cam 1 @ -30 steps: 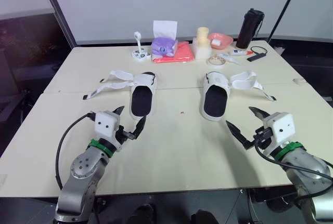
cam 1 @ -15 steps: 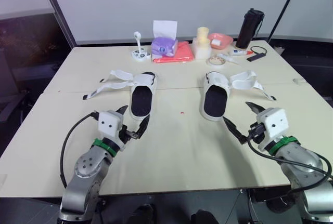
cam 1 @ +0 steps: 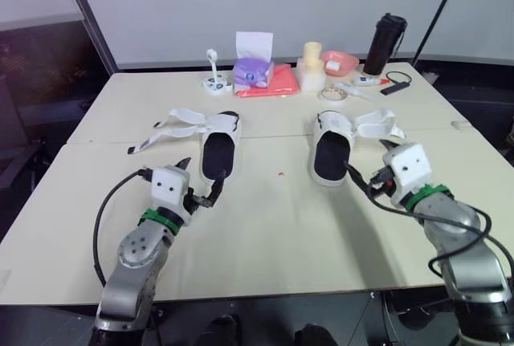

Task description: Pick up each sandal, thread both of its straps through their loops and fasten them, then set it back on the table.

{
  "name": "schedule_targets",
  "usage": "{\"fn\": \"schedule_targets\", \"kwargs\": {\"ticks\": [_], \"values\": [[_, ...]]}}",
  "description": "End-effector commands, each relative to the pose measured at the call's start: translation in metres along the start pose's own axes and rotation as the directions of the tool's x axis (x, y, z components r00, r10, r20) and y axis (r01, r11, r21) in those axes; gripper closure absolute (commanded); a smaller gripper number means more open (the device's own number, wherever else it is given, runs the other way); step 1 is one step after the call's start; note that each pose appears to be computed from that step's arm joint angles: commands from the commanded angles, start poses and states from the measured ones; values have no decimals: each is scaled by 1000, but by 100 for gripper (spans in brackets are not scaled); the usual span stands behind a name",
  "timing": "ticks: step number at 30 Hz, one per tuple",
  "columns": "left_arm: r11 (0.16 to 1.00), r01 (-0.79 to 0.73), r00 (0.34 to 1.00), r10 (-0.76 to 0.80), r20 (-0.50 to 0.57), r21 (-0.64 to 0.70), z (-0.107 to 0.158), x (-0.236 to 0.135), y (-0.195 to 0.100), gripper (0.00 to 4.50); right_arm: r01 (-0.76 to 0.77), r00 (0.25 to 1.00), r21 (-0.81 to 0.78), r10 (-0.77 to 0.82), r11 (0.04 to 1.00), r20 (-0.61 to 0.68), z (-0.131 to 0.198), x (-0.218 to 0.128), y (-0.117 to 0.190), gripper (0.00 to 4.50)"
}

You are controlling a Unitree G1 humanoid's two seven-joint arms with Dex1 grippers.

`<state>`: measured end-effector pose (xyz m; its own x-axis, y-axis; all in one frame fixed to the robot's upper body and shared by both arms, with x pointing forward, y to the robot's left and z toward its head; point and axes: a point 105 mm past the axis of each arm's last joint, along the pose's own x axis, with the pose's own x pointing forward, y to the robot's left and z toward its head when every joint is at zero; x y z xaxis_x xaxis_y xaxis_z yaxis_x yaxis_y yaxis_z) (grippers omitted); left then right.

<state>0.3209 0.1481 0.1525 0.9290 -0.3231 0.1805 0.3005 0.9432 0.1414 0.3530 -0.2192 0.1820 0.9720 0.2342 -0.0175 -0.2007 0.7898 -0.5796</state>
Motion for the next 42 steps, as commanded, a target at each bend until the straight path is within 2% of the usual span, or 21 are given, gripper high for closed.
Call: {"fn": "schedule_targets", "kwargs": {"ticks": [1, 6, 10, 17, 22, 25, 27, 32, 37, 42], "values": [[999, -37, 997, 34, 67, 38, 16, 9, 10, 0, 28, 999, -119, -33, 993, -41, -1, 29, -8, 2], [999, -26, 997, 22, 76, 45, 15, 12, 9, 0, 52, 993, -242, -76, 969, -90, -2, 77, -14, 2], [998, -37, 996, 33, 81, 49, 15, 12, 10, 0, 55, 989, -335, -98, 941, -113, -2, 102, -16, 2], [997, -56, 995, 52, 82, 54, 14, 7, 8, 0, 48, 983, -509, -130, 859, -127, 1, 126, -7, 2], [996, -66, 995, 62, 79, 55, 13, 4, 8, 0, 69, 981, -570, -160, 819, -111, 4, 132, -4, 2], [996, -74, 995, 69, 77, 57, 12, 3, 9, 0, 74, 981, -579, -164, 812, -104, 8, 135, -1, 80], [995, -76, 995, 72, 76, 58, 12, 3, 9, 0, 76, 982, -585, -162, 808, -97, 10, 136, 0, 174], [995, -78, 995, 74, 71, 54, 10, 1, 9, 0, 76, 986, -593, -148, 802, -74, 16, 138, 3, 444], [1000, -24, 999, 23, 49, 19, 6, 2, 2, 0, 75, 994, -603, -111, 794, -23, 19, 136, 5, 444], [998, 57, 997, -55, 46, -28, 5, 4, -6, 0, 79, 986, -559, 19, 825, 168, 44, 123, 4, 444]]}}
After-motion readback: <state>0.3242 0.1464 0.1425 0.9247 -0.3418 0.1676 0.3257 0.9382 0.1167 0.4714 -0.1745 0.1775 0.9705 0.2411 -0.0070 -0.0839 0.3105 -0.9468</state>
